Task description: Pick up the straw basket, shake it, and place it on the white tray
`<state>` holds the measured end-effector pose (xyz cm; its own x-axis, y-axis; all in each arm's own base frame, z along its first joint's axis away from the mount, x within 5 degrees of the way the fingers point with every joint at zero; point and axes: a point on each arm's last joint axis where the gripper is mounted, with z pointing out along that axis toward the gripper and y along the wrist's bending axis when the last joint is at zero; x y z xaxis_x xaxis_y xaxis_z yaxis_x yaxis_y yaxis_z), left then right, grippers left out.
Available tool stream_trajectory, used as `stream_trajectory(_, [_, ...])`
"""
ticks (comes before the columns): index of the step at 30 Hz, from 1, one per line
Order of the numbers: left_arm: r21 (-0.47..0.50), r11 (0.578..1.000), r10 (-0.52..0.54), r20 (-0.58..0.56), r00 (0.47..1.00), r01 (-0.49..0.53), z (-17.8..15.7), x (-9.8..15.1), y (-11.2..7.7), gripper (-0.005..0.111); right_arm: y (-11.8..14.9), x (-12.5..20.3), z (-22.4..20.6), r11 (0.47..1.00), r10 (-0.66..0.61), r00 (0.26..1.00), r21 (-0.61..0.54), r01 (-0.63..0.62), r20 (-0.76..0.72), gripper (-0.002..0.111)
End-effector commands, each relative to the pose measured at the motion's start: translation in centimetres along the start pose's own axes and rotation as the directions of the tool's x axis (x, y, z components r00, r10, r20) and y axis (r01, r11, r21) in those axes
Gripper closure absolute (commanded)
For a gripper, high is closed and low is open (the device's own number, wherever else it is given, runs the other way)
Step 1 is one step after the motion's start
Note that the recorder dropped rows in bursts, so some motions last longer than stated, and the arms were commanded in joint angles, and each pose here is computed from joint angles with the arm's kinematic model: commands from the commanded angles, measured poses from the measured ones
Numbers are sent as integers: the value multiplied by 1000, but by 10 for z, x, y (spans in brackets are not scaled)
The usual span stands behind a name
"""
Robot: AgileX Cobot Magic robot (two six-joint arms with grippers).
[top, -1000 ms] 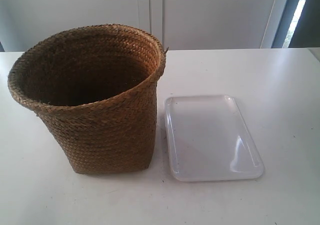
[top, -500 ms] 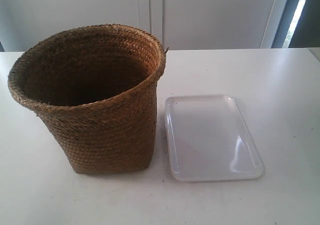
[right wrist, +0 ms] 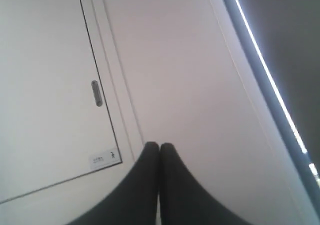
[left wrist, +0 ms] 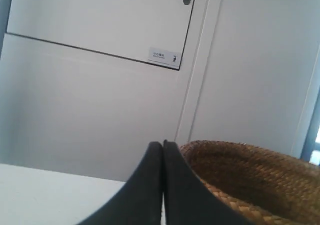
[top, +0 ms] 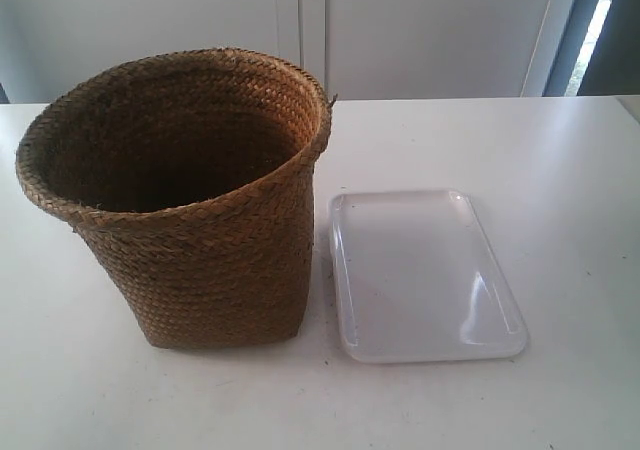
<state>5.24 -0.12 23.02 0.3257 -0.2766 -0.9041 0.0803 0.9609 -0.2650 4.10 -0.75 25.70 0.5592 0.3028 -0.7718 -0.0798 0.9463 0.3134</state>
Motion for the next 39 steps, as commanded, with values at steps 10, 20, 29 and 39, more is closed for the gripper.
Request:
stream_trajectory(10, [103, 923, -380, 91, 920, 371, -1, -10, -5, 107, -1, 2, -1, 960, 279, 960, 3, -279, -6, 108])
stream_trajectory(20, [-7, 946, -319, 127, 939, 323, 2, -28, -1, 107, 5, -12, 4, 931, 364, 931, -23, -363, 28, 108])
stream_trajectory(29, [-203, 978, 84, 149, 985, -53, 45, -118, -13, 107, 25, -82, 75, 992, 111, 988, 55, -117, 106, 108])
stream_trajectory(39, [-4, 992, 106, -485, 868, -123, 210, -94, -24, 107, 27, -27, 250, 985, 103, 875, 173, -23, -473, 108])
